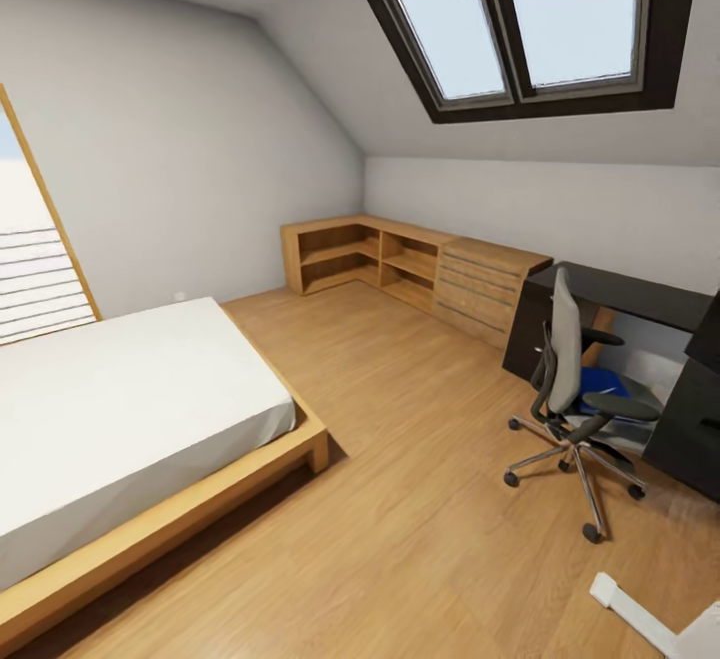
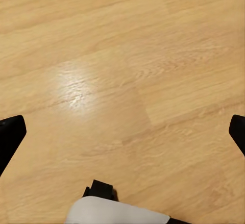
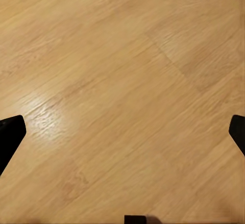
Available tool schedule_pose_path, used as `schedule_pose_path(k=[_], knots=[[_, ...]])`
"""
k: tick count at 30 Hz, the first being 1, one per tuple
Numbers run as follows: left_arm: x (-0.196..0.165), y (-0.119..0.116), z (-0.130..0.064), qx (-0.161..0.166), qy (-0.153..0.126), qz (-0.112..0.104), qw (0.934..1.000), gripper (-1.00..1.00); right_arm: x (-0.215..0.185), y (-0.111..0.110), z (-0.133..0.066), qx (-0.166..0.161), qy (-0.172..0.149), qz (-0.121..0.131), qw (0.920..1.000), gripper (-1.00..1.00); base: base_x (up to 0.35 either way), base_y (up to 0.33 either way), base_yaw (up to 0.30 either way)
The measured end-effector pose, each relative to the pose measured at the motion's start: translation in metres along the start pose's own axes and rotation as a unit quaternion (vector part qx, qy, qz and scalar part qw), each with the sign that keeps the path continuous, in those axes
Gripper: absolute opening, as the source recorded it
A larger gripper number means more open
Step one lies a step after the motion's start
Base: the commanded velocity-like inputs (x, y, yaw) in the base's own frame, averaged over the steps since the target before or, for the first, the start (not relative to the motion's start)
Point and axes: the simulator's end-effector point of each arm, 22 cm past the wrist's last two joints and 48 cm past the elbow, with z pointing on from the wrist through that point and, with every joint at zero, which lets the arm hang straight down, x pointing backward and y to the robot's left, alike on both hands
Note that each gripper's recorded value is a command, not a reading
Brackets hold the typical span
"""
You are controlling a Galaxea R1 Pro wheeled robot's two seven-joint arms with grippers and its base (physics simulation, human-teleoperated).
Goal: In the bedroom, organize the workspace by keeping the computer under the desk, ensuring the monitor is on the desk, placing the keyboard on the desk next to the monitor, placing the mouse on the desk next to the keyboard, moving the folder from the swivel chair onto the desk next to the mouse, stacking the notebook on top of the folder with the pen on top of the notebook, and positioning the swivel chair next to the desk.
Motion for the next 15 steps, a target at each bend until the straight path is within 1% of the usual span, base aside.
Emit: schedule_pose_path(k=[3, 4, 9, 14, 15], knots=[[0.007, 0.004, -0.001, -0.003, 0.009, 0.000, 1.0000, 1.00, 0.001, 0.000, 0.000, 0.000, 0.001, 0.000, 1.0000, 1.00, 0.002, 0.001, -0.079], [0.014, 0.007, -0.003, -0.006, 0.015, 0.000, 0.9999, 1.00, 0.002, 0.000, 0.000, 0.000, 0.002, 0.000, 1.0000, 1.00, 0.001, 0.000, -0.076], [0.021, 0.011, -0.004, -0.012, 0.022, -0.001, 0.9997, 1.00, 0.004, 0.001, 0.000, 0.000, 0.004, 0.000, 1.0000, 1.00, 0.000, 0.000, -0.032], [0.012, 0.011, -0.004, -0.015, 0.001, -0.002, 0.9999, 1.00, 0.005, 0.001, 0.000, -0.001, 0.005, 0.000, 1.0000, 1.00, 0.000, 0.000, -0.004], [0.007, 0.011, -0.004, -0.015, -0.010, -0.001, 0.9998, 1.00, 0.005, 0.001, 0.000, -0.001, 0.006, 0.000, 1.0000, 1.00, 0.000, 0.000, -0.002]])
